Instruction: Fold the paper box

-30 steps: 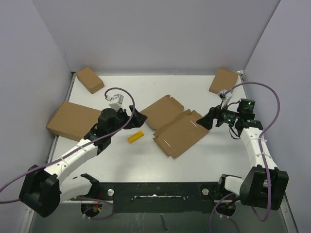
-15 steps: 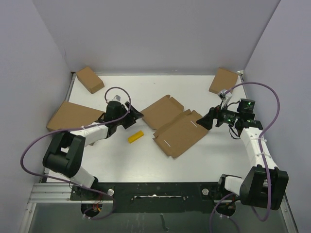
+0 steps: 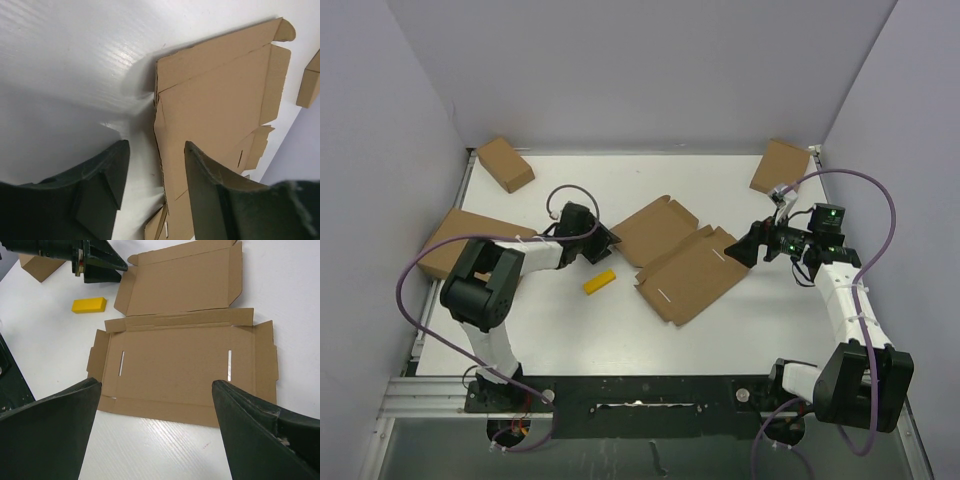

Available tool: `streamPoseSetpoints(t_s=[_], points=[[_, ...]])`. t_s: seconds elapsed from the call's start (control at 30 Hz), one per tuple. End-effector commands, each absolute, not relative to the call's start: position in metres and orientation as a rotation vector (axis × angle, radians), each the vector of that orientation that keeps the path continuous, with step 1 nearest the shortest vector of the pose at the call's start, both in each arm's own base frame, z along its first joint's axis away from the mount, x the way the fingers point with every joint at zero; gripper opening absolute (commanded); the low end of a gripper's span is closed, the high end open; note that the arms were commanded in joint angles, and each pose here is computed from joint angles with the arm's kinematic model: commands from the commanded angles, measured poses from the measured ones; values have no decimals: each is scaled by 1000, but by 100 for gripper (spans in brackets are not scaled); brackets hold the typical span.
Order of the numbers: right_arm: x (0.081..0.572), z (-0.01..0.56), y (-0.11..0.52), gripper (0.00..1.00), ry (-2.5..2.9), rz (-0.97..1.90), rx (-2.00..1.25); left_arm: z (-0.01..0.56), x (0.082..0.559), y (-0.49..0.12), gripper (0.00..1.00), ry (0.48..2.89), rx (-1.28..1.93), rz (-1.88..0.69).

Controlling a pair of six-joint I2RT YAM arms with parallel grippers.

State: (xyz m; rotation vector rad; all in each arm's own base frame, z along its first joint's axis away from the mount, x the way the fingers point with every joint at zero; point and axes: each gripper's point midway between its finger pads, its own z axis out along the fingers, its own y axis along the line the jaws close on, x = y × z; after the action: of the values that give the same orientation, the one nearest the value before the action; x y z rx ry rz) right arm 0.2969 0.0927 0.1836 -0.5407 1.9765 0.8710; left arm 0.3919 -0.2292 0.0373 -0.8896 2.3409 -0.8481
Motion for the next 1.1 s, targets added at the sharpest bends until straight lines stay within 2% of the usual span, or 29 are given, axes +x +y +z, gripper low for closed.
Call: streamPoseSetpoints(t_s=[0.0, 0.43, 0.77, 1.07], points=[[304, 197, 95, 98, 1927, 845, -587, 38, 407, -239, 44, 2317, -912, -852], [304, 196, 95, 98, 1930, 845, -589, 49, 424, -248, 0, 2247, -846, -901], [308, 190, 95, 98, 1946, 831, -595, 129, 431, -256, 0, 1982, -457, -1021], [330, 163, 100, 98, 2054, 747, -695, 172, 394, -264, 0, 1764, -128, -1067]])
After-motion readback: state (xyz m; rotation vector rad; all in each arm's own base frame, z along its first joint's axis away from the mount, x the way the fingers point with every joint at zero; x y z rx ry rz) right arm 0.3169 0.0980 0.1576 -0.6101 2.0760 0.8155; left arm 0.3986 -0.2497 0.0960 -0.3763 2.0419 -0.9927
